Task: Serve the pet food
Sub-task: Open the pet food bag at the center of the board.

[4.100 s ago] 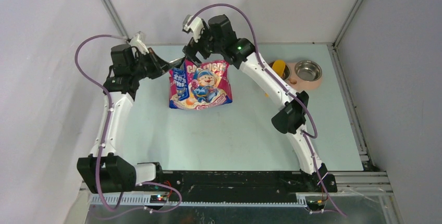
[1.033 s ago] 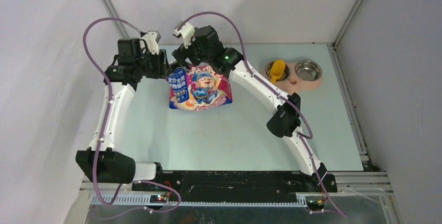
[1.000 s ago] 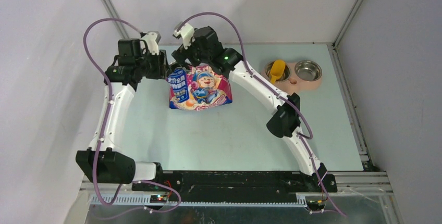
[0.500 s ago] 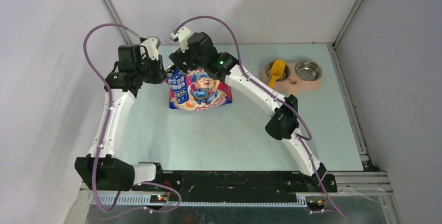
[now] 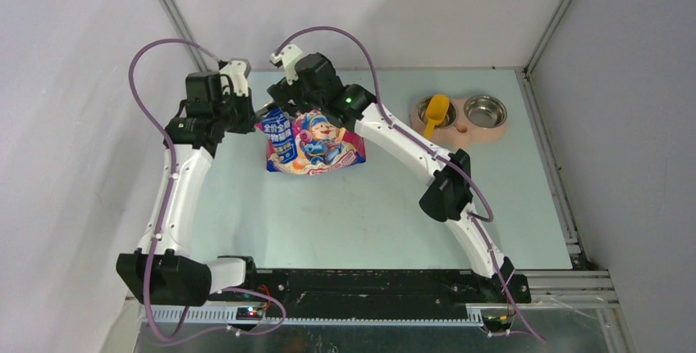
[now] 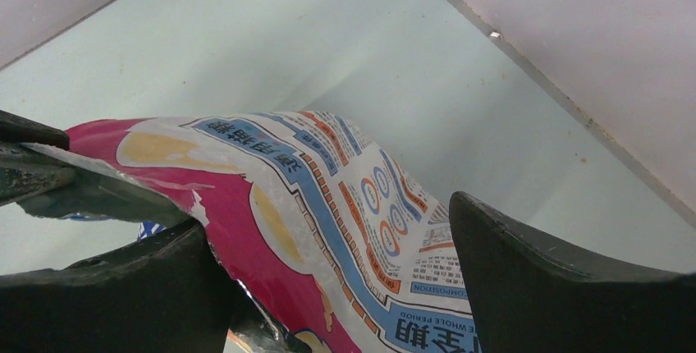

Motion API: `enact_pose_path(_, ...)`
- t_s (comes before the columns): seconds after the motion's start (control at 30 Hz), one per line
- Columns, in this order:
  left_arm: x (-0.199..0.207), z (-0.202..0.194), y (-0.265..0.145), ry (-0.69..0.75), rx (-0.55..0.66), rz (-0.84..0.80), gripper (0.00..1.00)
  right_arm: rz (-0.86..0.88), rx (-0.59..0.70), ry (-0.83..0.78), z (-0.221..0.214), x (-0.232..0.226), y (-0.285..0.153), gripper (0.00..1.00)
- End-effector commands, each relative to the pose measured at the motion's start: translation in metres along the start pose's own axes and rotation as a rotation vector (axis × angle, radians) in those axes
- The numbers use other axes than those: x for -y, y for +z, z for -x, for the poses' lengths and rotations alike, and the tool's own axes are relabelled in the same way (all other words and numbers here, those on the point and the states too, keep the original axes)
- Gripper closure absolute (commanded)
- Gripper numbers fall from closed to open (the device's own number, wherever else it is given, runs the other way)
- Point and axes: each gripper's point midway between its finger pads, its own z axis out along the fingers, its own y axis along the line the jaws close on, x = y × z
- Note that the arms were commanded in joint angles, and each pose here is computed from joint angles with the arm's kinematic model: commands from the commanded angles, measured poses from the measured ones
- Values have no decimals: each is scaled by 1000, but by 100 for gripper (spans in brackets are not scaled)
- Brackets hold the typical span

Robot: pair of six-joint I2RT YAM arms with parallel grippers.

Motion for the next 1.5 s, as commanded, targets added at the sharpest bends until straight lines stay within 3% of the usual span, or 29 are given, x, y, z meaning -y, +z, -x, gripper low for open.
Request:
enact_pose_path(0.0,-8,-10,-5,-24,-32,66,93,-40,-59,-5,-6,12,-25,10)
enact_pose_path(0.17,-11,-12,-4,-28,-34,79,100,-107,-92,-13,-16,35,-29,12)
enact_pose_path(0.67,-13,-5,-13,-18,5,100,100,-348,-93,-123,-21,112,-42,11)
enact_pose_path(0.83,-11,-6,-13,-15,5,91,100,-330,-42,-146,-2,111,-37,10)
enact_pose_path(1.0,-12,-5,-16,-10,12,96,100,-357,27,-284,21,104,-31,8)
enact_pose_path(1.23,-17,-3,-20,-1,15,125,100,-322,31,-383,18,97,-18,7)
enact_pose_path(1.47,-44,7,-31,-10,53,291,100,-179,9,-500,13,73,-11,6)
